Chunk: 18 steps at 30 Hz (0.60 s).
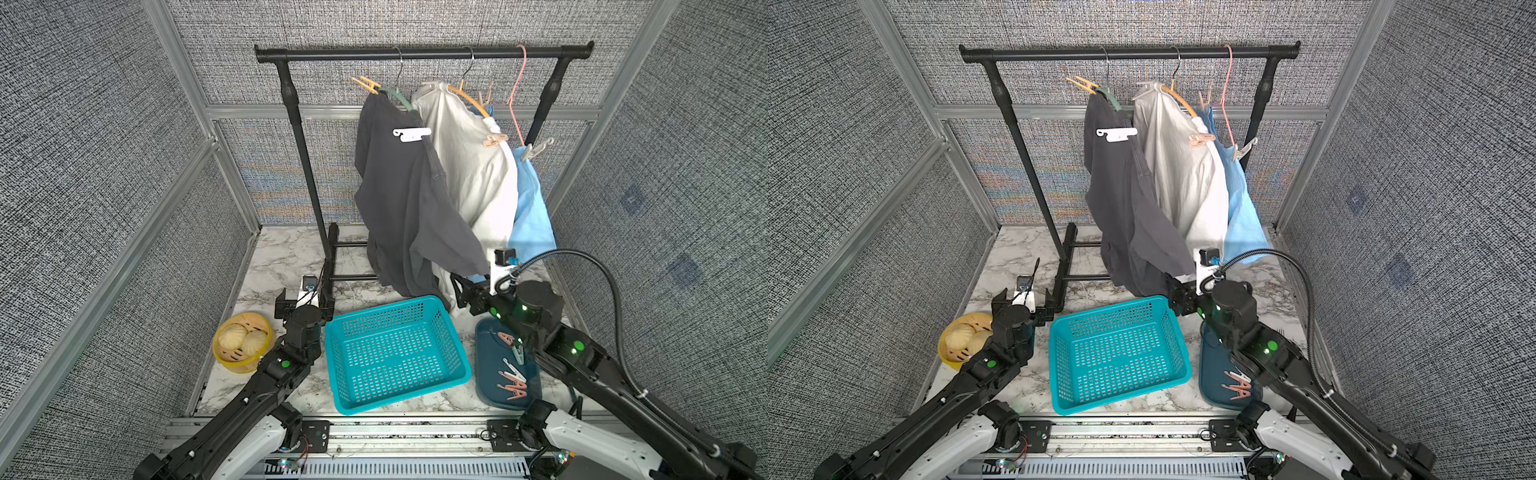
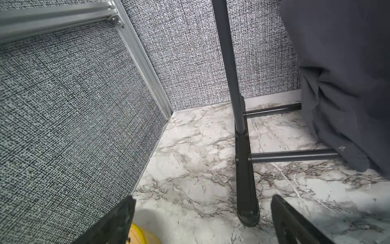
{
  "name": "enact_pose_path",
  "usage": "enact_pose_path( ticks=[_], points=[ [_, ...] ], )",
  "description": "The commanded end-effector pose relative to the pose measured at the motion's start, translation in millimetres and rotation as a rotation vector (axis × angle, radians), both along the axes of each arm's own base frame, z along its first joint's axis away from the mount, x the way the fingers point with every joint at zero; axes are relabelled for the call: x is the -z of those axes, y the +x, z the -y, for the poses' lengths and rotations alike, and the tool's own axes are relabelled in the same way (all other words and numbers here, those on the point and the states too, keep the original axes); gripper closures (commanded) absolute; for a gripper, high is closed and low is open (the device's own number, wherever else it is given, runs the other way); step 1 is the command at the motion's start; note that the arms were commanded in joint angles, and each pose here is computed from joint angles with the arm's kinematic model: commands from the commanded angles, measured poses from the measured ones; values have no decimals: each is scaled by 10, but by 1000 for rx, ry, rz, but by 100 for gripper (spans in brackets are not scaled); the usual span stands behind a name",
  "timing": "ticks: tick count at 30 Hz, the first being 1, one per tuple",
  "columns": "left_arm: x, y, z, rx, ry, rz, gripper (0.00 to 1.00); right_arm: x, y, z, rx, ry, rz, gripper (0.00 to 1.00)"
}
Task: Use clothespins to secure the t-shirt on both sides of the hanger
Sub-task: Reset both arms
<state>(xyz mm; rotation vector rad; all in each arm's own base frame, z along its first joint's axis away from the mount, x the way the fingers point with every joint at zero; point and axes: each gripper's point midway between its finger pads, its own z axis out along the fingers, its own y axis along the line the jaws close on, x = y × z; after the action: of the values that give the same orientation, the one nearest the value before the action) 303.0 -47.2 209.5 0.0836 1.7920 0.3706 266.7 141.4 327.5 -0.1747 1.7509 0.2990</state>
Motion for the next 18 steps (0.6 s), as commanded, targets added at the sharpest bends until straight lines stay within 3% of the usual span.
enact_pose_path(
  ticks=[1,5,9,18],
  points=[
    [-154,120,-18,-18,16,92,0,95,10,553,221,-131,98,12],
    [-68,254,-177,-120,0,104,0,438,128,1050,419,-209,90,10],
    [144,372,-224,-119,-19,81,0,780,285,1431,542,-158,30,9],
    [526,490,-345,-160,-76,68,0,1410,555,1988,653,-97,-60,7]
  ],
)
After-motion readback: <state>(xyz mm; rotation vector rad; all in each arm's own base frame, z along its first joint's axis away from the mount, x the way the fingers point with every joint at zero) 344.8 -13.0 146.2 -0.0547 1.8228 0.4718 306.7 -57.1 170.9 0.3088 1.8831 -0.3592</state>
